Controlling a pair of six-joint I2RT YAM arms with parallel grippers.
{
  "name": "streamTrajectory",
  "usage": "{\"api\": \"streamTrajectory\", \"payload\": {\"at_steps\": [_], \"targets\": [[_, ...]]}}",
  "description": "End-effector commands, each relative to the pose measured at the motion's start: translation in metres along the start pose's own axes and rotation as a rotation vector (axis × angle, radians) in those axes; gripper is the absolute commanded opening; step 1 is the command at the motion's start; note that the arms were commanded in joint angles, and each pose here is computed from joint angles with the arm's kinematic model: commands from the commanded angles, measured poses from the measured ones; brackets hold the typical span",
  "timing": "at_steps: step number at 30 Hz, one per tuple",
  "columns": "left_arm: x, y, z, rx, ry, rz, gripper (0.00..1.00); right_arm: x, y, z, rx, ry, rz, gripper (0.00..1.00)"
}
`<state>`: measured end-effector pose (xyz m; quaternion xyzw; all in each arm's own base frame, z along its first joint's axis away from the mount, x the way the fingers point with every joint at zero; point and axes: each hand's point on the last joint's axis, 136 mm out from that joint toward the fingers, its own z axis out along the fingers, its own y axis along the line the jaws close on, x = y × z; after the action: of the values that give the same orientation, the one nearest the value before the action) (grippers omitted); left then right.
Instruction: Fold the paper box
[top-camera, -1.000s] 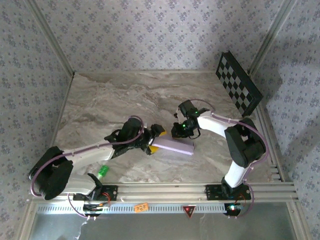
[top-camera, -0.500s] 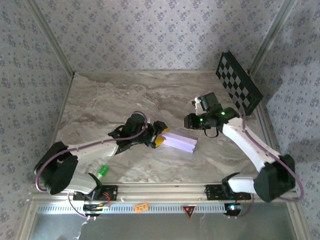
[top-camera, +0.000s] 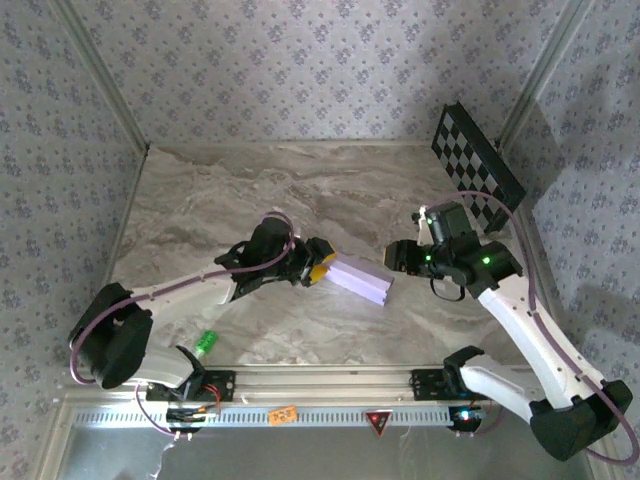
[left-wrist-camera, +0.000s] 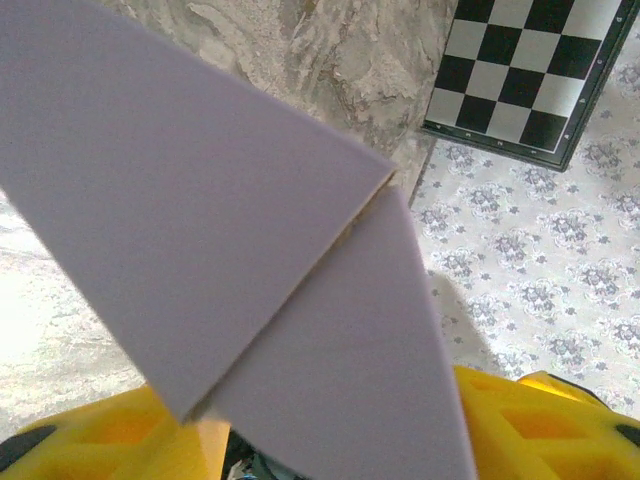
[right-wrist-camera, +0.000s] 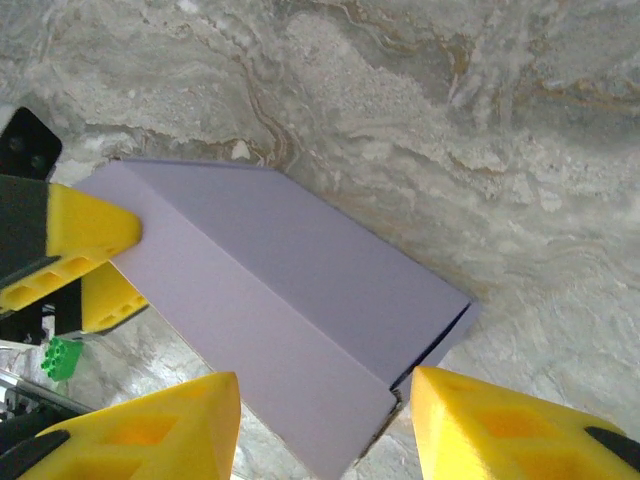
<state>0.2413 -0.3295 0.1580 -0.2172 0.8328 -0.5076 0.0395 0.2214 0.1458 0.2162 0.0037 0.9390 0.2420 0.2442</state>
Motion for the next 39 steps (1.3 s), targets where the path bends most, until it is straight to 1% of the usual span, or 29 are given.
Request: {"api": "streamTrajectory", "payload": {"at_steps": [1, 7, 15, 18, 20, 24, 28, 30, 32, 35, 39], "targets": [[-0.001, -0.002, 0.002, -0.013, 0.012, 0.013, 0.51, 0.015, -0.009, 0.001, 0.037, 0.043, 0.031, 0.50], [-0.001, -0.001, 0.007, -0.019, 0.021, 0.008, 0.43, 0.017, -0.008, 0.002, 0.022, 0.053, 0.031, 0.49], [-0.003, -0.010, 0.010, -0.007, 0.021, 0.008, 0.46, 0.020, 0.011, -0.001, -0.067, 0.078, -0.002, 0.47], [-0.003, -0.014, 0.013, -0.001, 0.028, 0.016, 0.49, 0.027, 0.007, 0.003, -0.058, 0.101, 0.004, 0.49], [-0.003, -0.018, 0.017, 0.005, 0.036, 0.023, 0.49, 0.032, -0.005, 0.011, -0.032, 0.114, 0.006, 0.50], [-0.002, -0.024, 0.026, 0.017, 0.057, 0.028, 0.50, 0.033, -0.034, 0.032, 0.002, 0.123, 0.085, 0.53], [0.000, -0.027, 0.032, 0.026, 0.069, 0.026, 0.50, 0.030, -0.049, 0.047, -0.018, 0.157, 0.108, 0.53], [0.000, -0.029, 0.033, 0.027, 0.071, 0.031, 0.49, 0.025, -0.061, 0.056, -0.009, 0.143, 0.131, 0.54], [0.000, -0.030, 0.035, 0.025, 0.073, 0.036, 0.49, 0.019, -0.076, 0.070, -0.028, 0.136, 0.186, 0.56], [0.000, -0.031, 0.038, 0.027, 0.084, 0.035, 0.49, 0.019, -0.096, 0.092, -0.054, 0.191, 0.240, 0.58], [-0.001, -0.035, 0.042, 0.032, 0.088, 0.040, 0.49, 0.019, -0.104, 0.122, -0.110, 0.236, 0.270, 0.57]]}}
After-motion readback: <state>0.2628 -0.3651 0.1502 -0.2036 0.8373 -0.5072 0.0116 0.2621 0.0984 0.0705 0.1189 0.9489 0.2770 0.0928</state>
